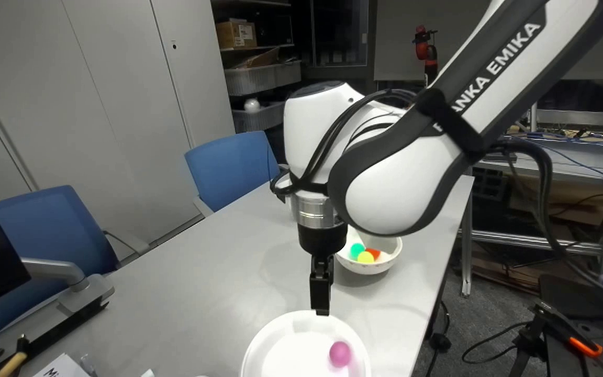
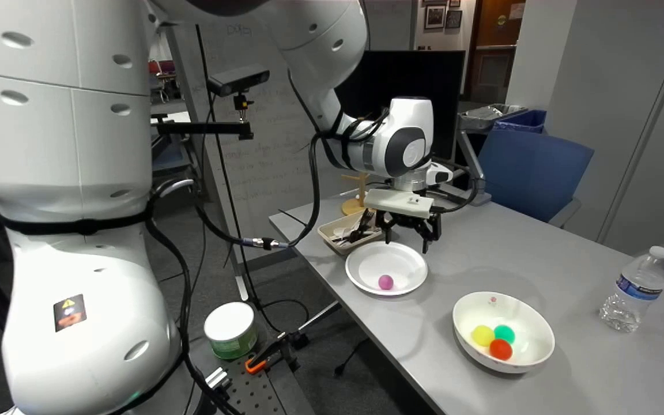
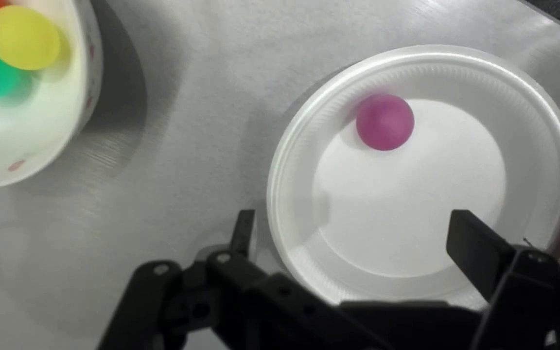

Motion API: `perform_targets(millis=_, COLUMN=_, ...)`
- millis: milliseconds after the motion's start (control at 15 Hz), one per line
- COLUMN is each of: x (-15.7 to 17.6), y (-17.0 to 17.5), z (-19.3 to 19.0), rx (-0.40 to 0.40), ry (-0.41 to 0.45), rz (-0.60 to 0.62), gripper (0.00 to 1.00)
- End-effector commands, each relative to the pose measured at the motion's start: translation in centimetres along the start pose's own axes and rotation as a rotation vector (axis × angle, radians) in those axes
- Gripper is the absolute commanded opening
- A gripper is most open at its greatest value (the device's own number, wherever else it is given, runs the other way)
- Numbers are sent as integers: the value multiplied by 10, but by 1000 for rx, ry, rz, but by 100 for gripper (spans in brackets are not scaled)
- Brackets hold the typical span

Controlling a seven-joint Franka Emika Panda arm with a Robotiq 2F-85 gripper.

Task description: Take the purple ball out of the bowl and put it on the plate

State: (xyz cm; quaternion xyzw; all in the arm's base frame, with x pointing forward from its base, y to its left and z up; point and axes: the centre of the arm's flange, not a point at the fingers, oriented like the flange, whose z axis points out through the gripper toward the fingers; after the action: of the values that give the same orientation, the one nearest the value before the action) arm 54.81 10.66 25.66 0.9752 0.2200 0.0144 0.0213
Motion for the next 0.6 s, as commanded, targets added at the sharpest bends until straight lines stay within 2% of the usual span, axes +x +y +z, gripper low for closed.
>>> perform_targets(millis=0, x=-38, y=15, z=-37, rx=0, ry=19, rz=25, gripper=100)
perform_targets(millis=267, x=-71, y=30, z=-59, rx=35, ry=40, rz=76, gripper=100)
perform_targets(millis=533, x=-109, y=32, z=-79, rx=84, ry=77, rz=73, gripper=100)
